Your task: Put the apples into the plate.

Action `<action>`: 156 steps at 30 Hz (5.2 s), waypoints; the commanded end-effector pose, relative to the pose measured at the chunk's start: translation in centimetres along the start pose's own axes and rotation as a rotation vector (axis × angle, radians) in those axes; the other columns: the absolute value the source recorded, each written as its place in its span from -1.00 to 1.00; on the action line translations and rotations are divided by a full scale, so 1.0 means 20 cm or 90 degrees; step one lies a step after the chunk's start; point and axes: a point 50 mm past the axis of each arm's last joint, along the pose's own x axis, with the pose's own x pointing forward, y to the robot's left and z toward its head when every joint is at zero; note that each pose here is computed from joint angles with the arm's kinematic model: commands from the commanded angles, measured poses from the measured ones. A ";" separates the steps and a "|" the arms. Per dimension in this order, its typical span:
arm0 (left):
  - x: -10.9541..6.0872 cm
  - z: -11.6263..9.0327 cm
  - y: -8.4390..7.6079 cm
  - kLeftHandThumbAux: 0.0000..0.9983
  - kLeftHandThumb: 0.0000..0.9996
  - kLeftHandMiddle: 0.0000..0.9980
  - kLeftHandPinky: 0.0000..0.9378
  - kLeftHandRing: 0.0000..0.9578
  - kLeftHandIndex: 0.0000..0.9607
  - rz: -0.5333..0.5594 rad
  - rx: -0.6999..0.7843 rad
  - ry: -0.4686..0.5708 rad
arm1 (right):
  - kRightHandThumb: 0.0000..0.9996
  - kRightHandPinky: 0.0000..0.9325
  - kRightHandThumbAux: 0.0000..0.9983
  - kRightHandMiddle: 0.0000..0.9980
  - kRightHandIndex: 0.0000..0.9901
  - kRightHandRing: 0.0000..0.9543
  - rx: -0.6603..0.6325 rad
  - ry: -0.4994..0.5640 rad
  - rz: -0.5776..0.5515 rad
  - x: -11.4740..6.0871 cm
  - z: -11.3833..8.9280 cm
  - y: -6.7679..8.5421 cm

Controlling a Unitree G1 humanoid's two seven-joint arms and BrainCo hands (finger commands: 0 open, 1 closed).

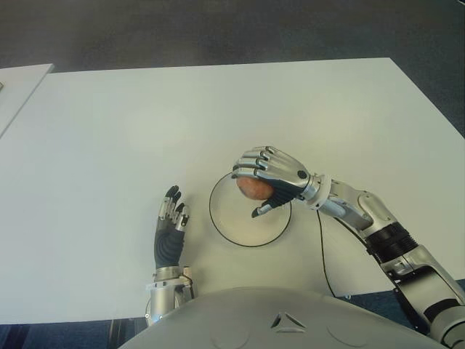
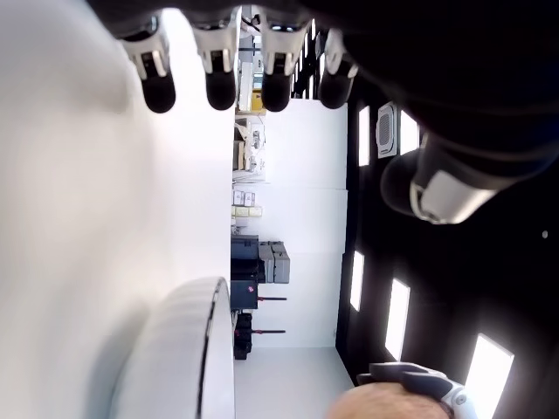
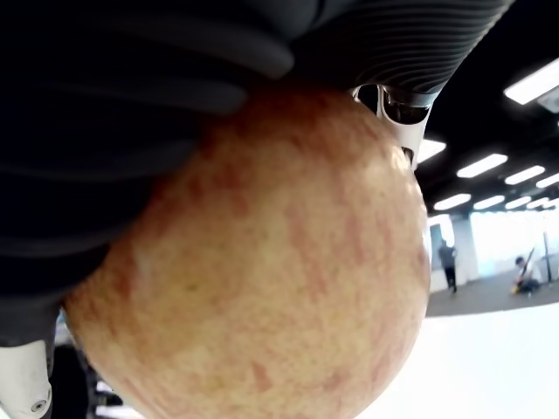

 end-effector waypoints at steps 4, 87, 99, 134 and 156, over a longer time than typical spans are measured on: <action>-0.01 -0.01 -0.01 -0.07 -0.91 -1.00 -1.00 -1.00 -1.00 -0.001 0.006 0.008 | 0.71 0.73 0.35 0.05 -0.20 0.70 -0.027 -0.062 0.064 0.02 0.01 -0.01; 0.01 -0.01 -0.03 -0.09 -0.86 -1.00 -1.00 -1.00 -1.00 0.005 -0.023 0.021 | -0.64 -0.97 -0.15 -0.96 -0.96 -0.97 0.116 -0.070 0.319 0.00 0.09 -0.02; 0.01 -0.01 -0.03 -0.13 -0.84 -1.00 -1.00 -1.00 -1.00 0.016 -0.022 0.022 | -0.87 -1.00 -0.40 -1.00 -1.00 -1.00 0.142 -0.077 0.316 -0.01 0.09 0.00; 0.01 -0.02 -0.03 -0.05 -0.85 -1.00 -1.00 -1.00 -1.00 0.009 -0.032 0.018 | -0.92 -1.00 -0.52 -1.00 -1.00 -1.00 0.155 -0.059 0.290 -0.02 0.07 0.02; 0.00 -0.02 -0.04 -0.07 -0.83 -1.00 -1.00 -1.00 -1.00 0.010 -0.027 0.022 | -0.81 -1.00 -0.49 -1.00 -1.00 -1.00 0.232 0.093 0.192 -0.01 -0.08 0.02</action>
